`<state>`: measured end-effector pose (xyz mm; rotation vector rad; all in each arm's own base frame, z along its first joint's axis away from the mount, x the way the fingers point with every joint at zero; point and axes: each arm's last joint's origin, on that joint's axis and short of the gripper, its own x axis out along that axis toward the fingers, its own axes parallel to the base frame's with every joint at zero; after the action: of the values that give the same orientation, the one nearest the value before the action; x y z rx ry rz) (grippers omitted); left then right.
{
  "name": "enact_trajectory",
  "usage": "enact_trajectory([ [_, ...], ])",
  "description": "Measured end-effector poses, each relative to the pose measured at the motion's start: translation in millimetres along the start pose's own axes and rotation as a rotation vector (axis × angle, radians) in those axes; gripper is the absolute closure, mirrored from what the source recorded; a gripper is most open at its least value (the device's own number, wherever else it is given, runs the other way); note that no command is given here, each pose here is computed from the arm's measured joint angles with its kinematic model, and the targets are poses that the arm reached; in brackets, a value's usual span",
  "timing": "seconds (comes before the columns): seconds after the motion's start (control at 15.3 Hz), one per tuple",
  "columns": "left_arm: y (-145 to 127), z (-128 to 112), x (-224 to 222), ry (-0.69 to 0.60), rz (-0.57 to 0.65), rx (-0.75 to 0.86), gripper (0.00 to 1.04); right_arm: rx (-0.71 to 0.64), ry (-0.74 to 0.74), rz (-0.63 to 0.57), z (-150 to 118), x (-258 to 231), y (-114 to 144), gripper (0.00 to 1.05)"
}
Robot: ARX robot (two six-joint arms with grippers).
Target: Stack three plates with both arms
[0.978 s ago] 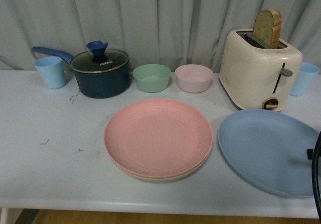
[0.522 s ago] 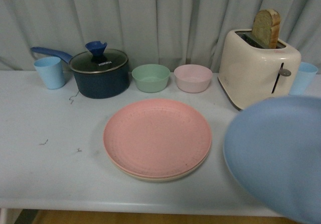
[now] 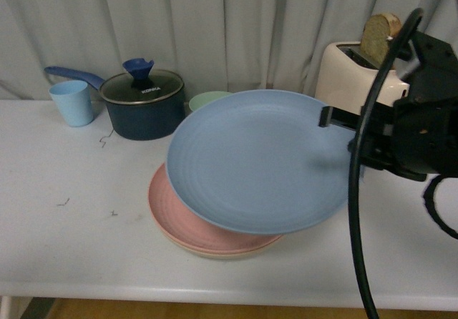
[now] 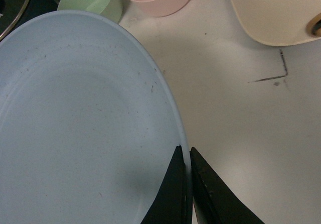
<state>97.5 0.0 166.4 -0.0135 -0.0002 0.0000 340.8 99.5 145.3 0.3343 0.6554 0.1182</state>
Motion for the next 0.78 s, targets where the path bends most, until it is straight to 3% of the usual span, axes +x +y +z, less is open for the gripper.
enact_trajectory([
  [0.26, 0.0, 0.0, 0.0, 0.000, 0.000, 0.000, 0.07, 0.066, 0.073, -0.014, -21.9, 32.8, 10.4, 1.02],
  [0.46, 0.0, 0.0, 0.0, 0.000, 0.000, 0.000, 0.07, 0.104, 0.059, -0.023, -23.2, 47.6, 17.9, 1.02],
  [0.78, 0.0, 0.0, 0.0, 0.000, 0.000, 0.000, 0.07, 0.092, 0.106, -0.057, -36.6, 69.3, 29.5, 1.02],
])
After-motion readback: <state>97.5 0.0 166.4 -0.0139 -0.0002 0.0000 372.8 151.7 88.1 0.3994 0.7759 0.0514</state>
